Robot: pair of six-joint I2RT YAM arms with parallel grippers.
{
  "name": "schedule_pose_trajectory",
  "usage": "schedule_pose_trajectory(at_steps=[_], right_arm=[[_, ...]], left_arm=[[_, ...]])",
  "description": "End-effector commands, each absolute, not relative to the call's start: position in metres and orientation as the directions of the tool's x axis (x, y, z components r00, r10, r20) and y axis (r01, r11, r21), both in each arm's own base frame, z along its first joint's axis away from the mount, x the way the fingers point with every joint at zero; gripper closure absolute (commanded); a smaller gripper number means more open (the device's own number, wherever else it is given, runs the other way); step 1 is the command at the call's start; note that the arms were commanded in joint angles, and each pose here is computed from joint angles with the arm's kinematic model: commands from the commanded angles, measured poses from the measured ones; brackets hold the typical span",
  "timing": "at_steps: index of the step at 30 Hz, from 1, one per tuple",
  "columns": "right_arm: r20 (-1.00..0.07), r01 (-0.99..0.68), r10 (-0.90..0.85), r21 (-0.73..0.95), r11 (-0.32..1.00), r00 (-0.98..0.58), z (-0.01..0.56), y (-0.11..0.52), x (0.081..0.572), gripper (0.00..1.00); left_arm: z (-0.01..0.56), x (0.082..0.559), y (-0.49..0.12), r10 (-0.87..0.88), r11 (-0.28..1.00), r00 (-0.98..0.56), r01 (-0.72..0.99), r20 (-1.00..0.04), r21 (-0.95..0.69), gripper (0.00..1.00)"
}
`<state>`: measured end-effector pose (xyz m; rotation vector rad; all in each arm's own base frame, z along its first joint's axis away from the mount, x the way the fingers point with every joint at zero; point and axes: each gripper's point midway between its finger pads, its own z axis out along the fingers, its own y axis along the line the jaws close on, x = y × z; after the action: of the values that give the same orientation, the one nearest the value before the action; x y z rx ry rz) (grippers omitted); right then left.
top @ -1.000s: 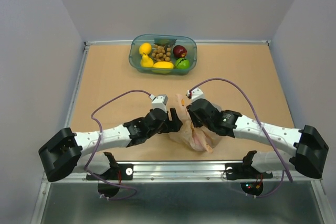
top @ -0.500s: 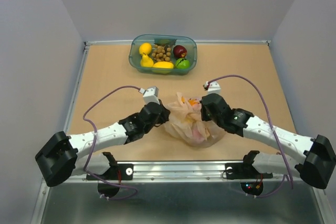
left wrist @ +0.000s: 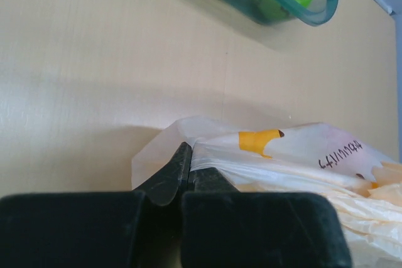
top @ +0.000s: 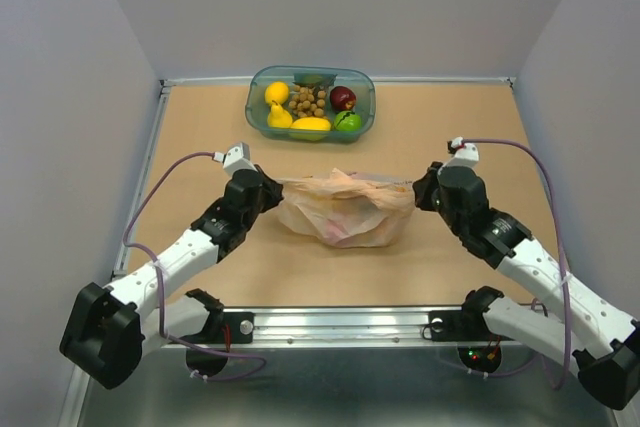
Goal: Untie the knot of the plastic bag and take out the fruit
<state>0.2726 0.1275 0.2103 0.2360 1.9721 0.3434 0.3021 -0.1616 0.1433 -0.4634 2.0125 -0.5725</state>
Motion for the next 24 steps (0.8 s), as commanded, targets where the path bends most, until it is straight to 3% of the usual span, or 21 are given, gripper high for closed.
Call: schedule_pose_trajectory(at_steps=[1, 2, 3, 6, 9, 16, 22, 23, 24], right_arm=[[-0.879, -0.147, 0.117, 0.206, 0.968, -0.462, 0.219, 0.136, 0.273, 0.80], [-0.882, -0.210, 0.098, 0.216, 0.953, -0.462, 0.230, 0.147, 0.272, 0.62], [-0.882, -0.273, 0.053, 0.201, 0.941, -0.469, 0.230, 0.156, 0.271, 0.54], [-0.886, -0.436, -0.027, 0.201, 0.877, -0.464, 0.244, 0.185, 0.266, 0.39], [-0.897, -0.551, -0.121, 0.150, 0.821, -0.426, 0.252, 0.211, 0.259, 0.33], [-0.879, -0.717, -0.322, 0.031, 0.696, -0.351, 0.248, 0.278, 0.245, 0.30], [-0.817, -0.531, -0.391, -0.126, 0.838, -0.423, 0.201, 0.249, 0.274, 0.33], [-0.816, -0.457, -0.387, -0.173, 0.872, -0.430, 0.199, 0.235, 0.282, 0.36], [-0.807, -0.416, -0.390, -0.200, 0.887, -0.444, 0.191, 0.225, 0.284, 0.46]], left_arm=[[0.149, 0.310, -0.140, -0.486, 0.865, -0.432, -0.115, -0.760, -0.488, 1.00], [0.154, 0.310, -0.143, -0.473, 0.870, -0.433, -0.089, -0.768, -0.486, 1.00], [0.160, 0.309, -0.144, -0.467, 0.870, -0.430, -0.068, -0.773, -0.488, 1.00], [0.170, 0.305, -0.148, -0.455, 0.869, -0.430, -0.027, -0.779, -0.493, 1.00], [0.173, 0.301, -0.148, -0.451, 0.870, -0.428, -0.014, -0.783, -0.493, 1.00], [0.176, 0.300, -0.144, -0.453, 0.872, -0.418, -0.025, -0.787, -0.489, 1.00], [0.177, 0.300, -0.134, -0.473, 0.871, -0.393, -0.070, -0.789, -0.487, 1.00], [0.178, 0.301, -0.130, -0.489, 0.866, -0.375, -0.097, -0.788, -0.491, 1.00], [0.177, 0.301, -0.128, -0.497, 0.862, -0.370, -0.110, -0.785, -0.494, 1.00]])
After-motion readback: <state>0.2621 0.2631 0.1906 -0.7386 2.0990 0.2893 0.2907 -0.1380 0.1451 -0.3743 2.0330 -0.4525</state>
